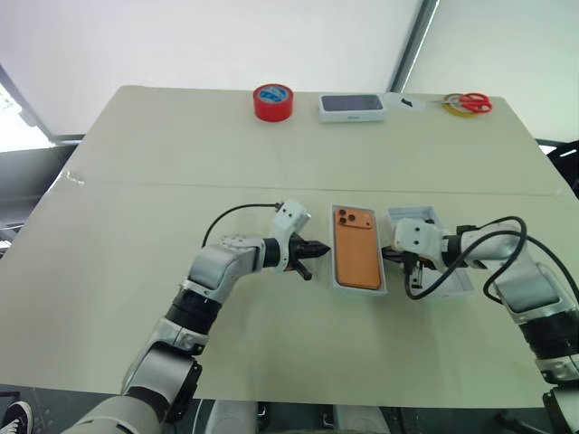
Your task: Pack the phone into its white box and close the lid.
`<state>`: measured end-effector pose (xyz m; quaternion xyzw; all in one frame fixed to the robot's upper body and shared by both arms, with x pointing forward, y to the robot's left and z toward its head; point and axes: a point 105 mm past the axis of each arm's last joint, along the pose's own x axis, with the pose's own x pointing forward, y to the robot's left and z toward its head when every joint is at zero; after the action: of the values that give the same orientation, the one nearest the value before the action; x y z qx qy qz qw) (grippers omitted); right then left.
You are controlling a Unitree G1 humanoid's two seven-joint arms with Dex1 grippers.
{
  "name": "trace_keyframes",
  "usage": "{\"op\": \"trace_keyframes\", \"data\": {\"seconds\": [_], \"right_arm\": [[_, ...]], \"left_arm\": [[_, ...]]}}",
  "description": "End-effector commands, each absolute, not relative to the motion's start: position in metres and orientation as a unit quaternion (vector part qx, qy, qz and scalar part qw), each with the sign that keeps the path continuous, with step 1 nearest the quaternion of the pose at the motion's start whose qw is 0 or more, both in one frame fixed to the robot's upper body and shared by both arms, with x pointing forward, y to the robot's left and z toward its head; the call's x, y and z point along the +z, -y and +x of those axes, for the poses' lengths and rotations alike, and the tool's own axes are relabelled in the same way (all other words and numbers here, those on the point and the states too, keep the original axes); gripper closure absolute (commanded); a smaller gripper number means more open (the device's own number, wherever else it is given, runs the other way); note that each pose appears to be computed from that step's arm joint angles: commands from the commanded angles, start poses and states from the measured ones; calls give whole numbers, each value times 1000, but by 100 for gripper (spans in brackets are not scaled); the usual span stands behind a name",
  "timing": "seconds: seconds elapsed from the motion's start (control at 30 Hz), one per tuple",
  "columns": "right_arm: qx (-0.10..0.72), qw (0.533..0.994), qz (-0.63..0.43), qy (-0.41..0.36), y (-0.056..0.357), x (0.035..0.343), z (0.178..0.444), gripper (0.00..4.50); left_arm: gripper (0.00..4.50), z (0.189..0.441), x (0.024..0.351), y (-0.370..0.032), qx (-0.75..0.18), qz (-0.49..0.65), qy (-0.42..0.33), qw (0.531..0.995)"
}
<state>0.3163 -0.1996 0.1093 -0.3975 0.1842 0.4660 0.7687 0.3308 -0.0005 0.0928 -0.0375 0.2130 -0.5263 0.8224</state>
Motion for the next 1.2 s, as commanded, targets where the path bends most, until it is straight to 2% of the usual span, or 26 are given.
{"op": "trace_keyframes", "data": {"seconds": [0.03, 0.23, 0.37, 0.47, 0.57, 0.67, 0.7, 0.77, 0.83, 0.97, 1.0, 1.1, 1.17, 1.2], "right_arm": [[476, 766, -404, -154, 191, 124, 314, 446], [447, 775, -422, -148, 205, 129, 325, 446], [424, 776, -438, -161, 221, 121, 332, 446], [419, 766, -450, -185, 237, 111, 327, 446], [415, 765, -457, -183, 245, 118, 323, 446], [416, 789, -414, -185, 244, 129, 321, 446], [421, 793, -397, -191, 245, 132, 317, 422], [422, 799, -384, -188, 245, 137, 314, 367], [403, 826, -354, -171, 244, 147, 316, 270], [389, 856, -288, -180, 243, 158, 304, 56], [375, 865, -280, -179, 243, 160, 303, 52], [295, 894, -288, -175, 253, 169, 309, 52], [255, 913, -248, -198, 256, 166, 307, 52], [264, 914, -215, -223, 244, 156, 298, 52]], "left_arm": [[450, 326, 104, 12, -554, -22, -186, 811], [450, 332, 110, -12, -531, -30, -169, 830], [450, 332, 112, -28, -515, -17, -157, 842], [450, 327, 115, -46, -502, -12, -145, 853], [450, 321, 122, -64, -492, -9, -132, 861], [450, 318, 127, -76, -482, -13, -122, 868], [450, 317, 128, -82, -479, -11, -119, 869], [397, 315, 132, -91, -482, -21, -116, 868], [322, 310, 138, -100, -494, -13, -95, 864], [115, 295, 148, -124, -512, 72, -30, 855], [61, 292, 149, -130, -514, 77, -24, 854], [61, 284, 152, -143, -519, 89, 1, 850], [61, 280, 154, -148, -525, 94, 15, 846], [61, 277, 155, -150, -534, 103, 25, 839]]}}
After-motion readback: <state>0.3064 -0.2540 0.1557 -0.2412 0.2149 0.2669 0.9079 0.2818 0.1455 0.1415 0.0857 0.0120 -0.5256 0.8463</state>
